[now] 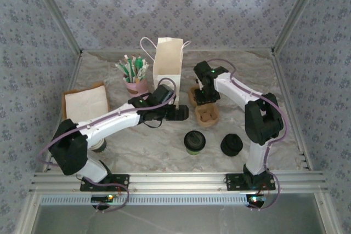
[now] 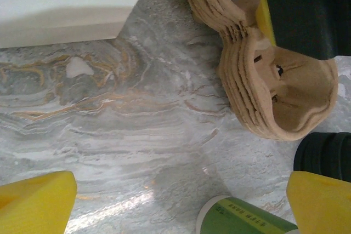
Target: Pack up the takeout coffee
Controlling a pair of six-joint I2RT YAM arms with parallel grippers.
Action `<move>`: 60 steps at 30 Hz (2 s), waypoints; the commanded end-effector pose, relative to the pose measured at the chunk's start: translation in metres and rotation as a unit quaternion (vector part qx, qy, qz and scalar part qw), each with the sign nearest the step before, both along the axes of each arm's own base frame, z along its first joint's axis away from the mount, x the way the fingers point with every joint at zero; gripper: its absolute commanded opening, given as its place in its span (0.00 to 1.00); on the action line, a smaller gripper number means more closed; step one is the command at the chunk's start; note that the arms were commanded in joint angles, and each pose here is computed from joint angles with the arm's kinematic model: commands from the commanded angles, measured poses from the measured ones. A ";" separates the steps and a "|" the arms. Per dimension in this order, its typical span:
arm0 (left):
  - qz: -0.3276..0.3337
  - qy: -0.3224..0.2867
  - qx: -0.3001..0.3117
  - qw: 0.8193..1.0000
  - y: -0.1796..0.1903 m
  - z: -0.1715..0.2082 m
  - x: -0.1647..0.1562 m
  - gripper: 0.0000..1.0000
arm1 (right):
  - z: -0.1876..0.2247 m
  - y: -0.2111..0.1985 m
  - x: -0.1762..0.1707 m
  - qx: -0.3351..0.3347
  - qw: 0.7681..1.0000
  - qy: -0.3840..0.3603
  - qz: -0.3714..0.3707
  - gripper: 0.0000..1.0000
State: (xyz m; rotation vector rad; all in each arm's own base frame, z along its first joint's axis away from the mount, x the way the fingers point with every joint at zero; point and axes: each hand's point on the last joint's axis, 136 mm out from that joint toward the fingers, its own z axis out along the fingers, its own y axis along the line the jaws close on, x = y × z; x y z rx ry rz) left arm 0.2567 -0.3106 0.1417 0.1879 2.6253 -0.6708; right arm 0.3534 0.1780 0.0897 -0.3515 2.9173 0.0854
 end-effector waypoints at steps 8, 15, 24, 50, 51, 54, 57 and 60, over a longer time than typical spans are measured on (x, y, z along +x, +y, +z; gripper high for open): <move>-0.025 -0.026 -0.025 0.999 -0.036 0.023 0.017 0.91 | 0.011 -0.035 -0.010 0.007 0.999 0.004 -0.043 0.33; -0.039 -0.026 -0.045 0.998 -0.061 0.033 0.026 0.62 | 0.014 -0.050 -0.013 0.043 0.997 0.006 -0.066 0.31; -0.060 -0.027 -0.056 0.996 -0.091 0.042 0.041 0.40 | 0.018 -0.059 -0.017 0.070 0.995 0.007 -0.072 0.31; 0.005 -0.210 0.011 0.978 0.026 0.248 0.034 1.00 | 0.093 -0.074 -0.028 0.201 0.969 -0.065 -0.130 0.31; 0.017 -0.209 0.024 0.978 0.039 0.252 0.040 0.99 | 0.097 -0.075 -0.029 0.205 0.968 -0.069 -0.131 0.31; 0.052 -0.193 0.054 0.978 0.072 0.252 0.059 1.00 | 0.103 -0.079 -0.032 0.211 0.965 -0.075 -0.134 0.31; 0.078 -0.175 0.081 0.978 0.098 0.247 0.080 0.99 | 0.110 -0.082 -0.035 0.216 0.963 -0.081 -0.138 0.31; 0.102 -0.147 0.103 0.978 0.119 0.232 0.101 0.98 | 0.119 -0.084 -0.037 0.227 0.960 -0.090 -0.140 0.31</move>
